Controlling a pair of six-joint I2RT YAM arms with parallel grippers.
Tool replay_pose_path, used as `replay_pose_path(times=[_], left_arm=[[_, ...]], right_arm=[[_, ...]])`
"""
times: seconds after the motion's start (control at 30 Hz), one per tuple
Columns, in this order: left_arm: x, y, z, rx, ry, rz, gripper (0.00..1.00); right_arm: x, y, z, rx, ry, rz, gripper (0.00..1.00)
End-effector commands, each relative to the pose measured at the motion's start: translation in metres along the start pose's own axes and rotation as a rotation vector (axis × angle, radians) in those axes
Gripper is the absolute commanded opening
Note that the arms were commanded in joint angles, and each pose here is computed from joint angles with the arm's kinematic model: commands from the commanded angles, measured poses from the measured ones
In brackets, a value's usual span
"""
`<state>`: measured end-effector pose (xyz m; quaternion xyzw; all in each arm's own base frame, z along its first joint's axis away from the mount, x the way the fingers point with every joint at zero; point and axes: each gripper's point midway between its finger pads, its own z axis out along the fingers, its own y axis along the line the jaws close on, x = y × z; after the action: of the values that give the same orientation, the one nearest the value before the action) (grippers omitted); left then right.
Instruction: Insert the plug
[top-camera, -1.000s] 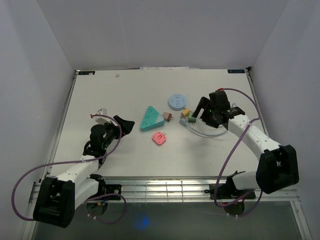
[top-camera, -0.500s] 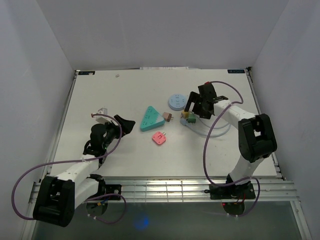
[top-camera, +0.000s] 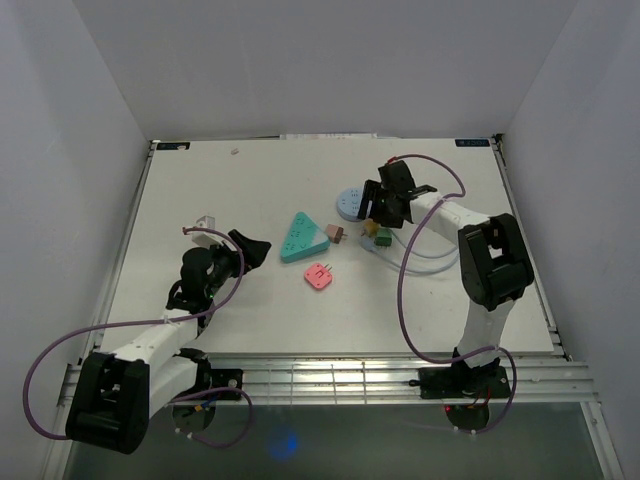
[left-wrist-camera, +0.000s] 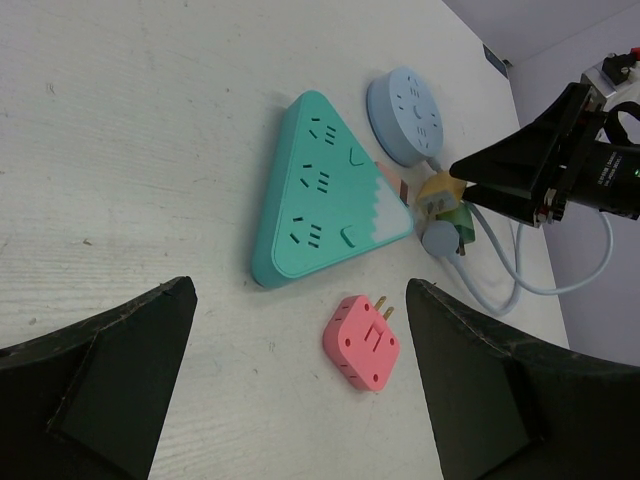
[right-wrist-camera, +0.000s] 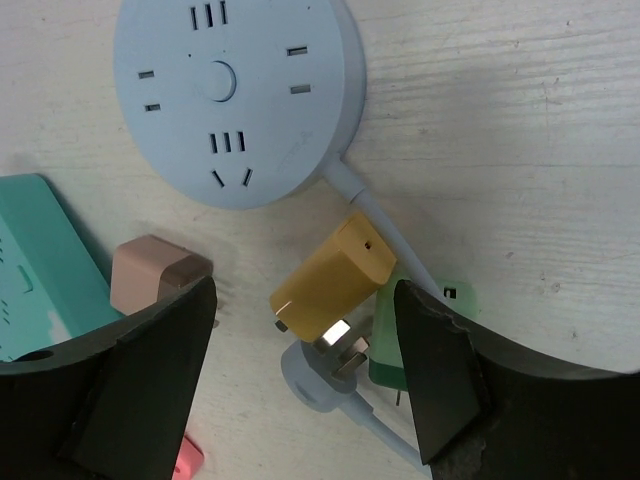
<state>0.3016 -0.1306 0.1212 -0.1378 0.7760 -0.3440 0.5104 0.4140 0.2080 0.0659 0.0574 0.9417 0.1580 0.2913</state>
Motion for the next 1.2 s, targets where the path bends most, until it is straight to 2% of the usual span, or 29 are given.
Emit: replay_pose_path(times=[0.0, 0.1, 0.2, 0.37, 0.4, 0.47, 0.6, 0.67, 0.7, 0.77, 0.8, 0.97, 1.1, 1.17], left_arm=[[-0.015, -0.018, 0.002, 0.05, -0.035, 0.014, 0.98], [-0.016, -0.017, 0.001, 0.049, -0.038, 0.019, 0.98], [-0.016, -0.017, 0.001, 0.049, -0.042, 0.019, 0.98], [-0.016, -0.017, 0.0, 0.049, -0.043, 0.022, 0.98], [-0.016, -0.017, 0.0, 0.049, -0.043, 0.024, 0.98], [-0.016, -0.017, 0.0, 0.051, -0.043, 0.024, 0.98], [-0.016, -0.018, 0.0, 0.052, -0.044, 0.024, 0.98], [-0.016, -0.017, 0.0, 0.052, -0.042, 0.024, 0.98], [-0.017, -0.018, 0.0, 0.054, -0.044, 0.023, 0.98], [-0.016, -0.017, 0.0, 0.052, -0.042, 0.023, 0.98], [-0.015, -0.018, 0.0, 0.054, -0.038, 0.023, 0.98], [-0.011, -0.027, 0.002, 0.101, -0.008, 0.038, 0.98], [-0.004, -0.041, 0.003, 0.176, 0.019, 0.057, 0.98], [0.0, -0.051, 0.002, 0.224, 0.031, 0.07, 0.98]], right_arm=[[-0.005, 0.004, 0.002, 0.009, -0.028, -0.035, 0.77], [-0.002, -0.001, 0.007, 0.042, -0.018, -0.043, 0.77], [-0.003, -0.004, 0.011, 0.062, -0.02, -0.043, 0.66], [-0.001, -0.01, 0.016, 0.088, -0.018, -0.045, 0.64], [0.001, -0.012, 0.018, 0.092, -0.013, -0.044, 0.57], [0.003, -0.016, 0.02, 0.099, -0.006, -0.044, 0.52], [0.002, -0.015, 0.013, 0.079, -0.033, -0.058, 0.37], [0.001, -0.014, 0.007, 0.056, -0.063, -0.069, 0.36], [0.002, -0.013, 0.005, 0.041, -0.068, -0.087, 0.27], [0.003, -0.013, 0.001, 0.025, -0.087, -0.106, 0.24], [0.002, -0.011, 0.0, 0.019, -0.092, -0.113, 0.16], [-0.001, 0.003, -0.016, -0.04, -0.162, -0.168, 0.08], [0.004, 0.012, -0.032, -0.16, -0.268, -0.193, 0.08], [-0.006, 0.033, -0.051, -0.272, -0.342, -0.23, 0.08]])
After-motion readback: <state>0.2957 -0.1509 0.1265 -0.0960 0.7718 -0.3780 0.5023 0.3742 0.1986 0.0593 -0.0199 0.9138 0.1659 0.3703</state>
